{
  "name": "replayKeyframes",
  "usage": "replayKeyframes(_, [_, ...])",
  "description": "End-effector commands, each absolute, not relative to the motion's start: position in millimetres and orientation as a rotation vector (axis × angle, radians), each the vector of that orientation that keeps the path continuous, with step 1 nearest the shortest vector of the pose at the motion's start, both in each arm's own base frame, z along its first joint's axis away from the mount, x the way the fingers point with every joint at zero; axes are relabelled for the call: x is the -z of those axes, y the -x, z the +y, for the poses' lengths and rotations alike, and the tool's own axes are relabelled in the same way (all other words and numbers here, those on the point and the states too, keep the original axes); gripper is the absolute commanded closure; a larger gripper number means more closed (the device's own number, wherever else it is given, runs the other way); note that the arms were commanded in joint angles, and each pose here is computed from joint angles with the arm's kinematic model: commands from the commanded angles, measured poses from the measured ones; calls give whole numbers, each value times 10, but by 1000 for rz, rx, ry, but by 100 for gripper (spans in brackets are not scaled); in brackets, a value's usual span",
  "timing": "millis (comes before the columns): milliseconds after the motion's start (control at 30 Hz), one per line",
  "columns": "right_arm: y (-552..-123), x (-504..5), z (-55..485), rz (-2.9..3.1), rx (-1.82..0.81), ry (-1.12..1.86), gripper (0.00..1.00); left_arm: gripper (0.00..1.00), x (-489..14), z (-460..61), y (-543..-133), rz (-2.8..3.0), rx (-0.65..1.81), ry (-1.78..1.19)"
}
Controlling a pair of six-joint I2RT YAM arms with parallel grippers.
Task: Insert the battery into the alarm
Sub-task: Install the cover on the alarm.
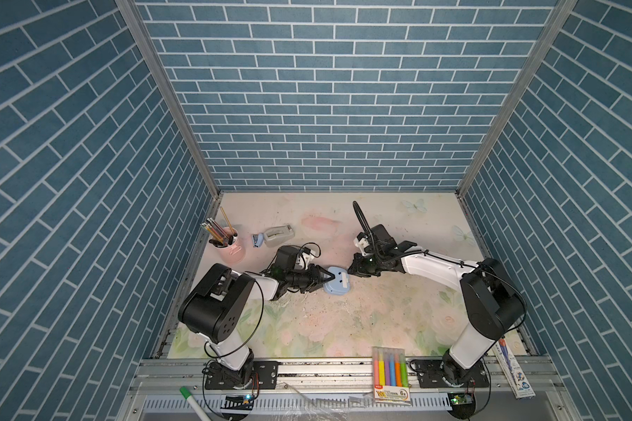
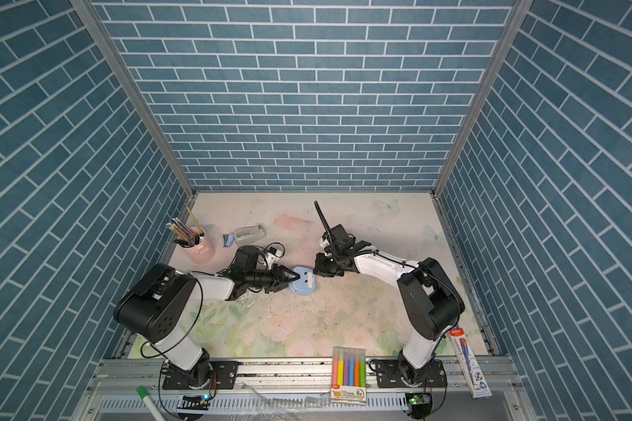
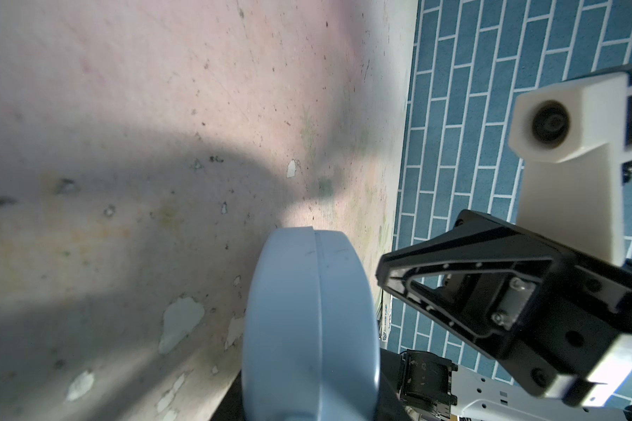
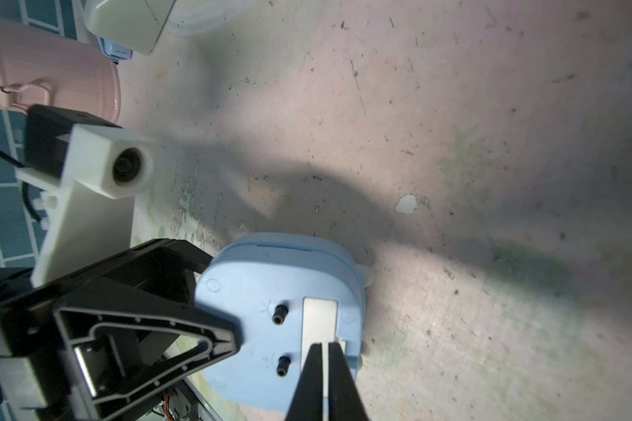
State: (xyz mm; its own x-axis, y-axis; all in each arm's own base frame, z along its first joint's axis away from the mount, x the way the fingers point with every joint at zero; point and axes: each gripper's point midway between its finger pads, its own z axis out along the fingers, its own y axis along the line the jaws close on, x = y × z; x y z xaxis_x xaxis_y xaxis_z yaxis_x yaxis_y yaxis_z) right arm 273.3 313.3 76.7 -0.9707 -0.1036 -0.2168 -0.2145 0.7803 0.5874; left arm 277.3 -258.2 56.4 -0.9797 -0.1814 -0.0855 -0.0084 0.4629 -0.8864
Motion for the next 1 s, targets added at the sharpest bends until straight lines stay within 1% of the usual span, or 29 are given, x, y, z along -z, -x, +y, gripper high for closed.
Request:
replayKeyframes(0, [-2765,-712,3188,2802,-951,260,92,100,-60,-2327,-2608,2716,1334,347])
replayKeyframes(267, [-2694,-599,3233,2852,-973,271,92,100,-60,-2335,-2618,2712,1339,344])
replayKeyframes(367, [-2710,-633,3178,2850,-921,274,92,100,-58,-2339,-2619,2713,1341,344])
replayKeyframes(467, [-2772,-808,3024,2809,-796,279,85,100,-99,-2349,-2636,2699,1348,343])
replayKeyframes(600, [-2863,-1126,2756,2706,-612,254,70,100,-291,-2392,-2716,2632,1406,367])
replayKeyframes(700, [-2949,-1313,2491,2617,-432,171,60,100,-508,-2424,-2803,2558,1449,377])
replayKeyframes(833, [-3014,-1412,2196,2508,-188,135,58,100,-713,-2447,-2887,2523,1466,386])
replayKeyframes(967, [-2998,-1463,2226,2399,-237,204,58,100,-868,-2413,-2992,2476,1508,517])
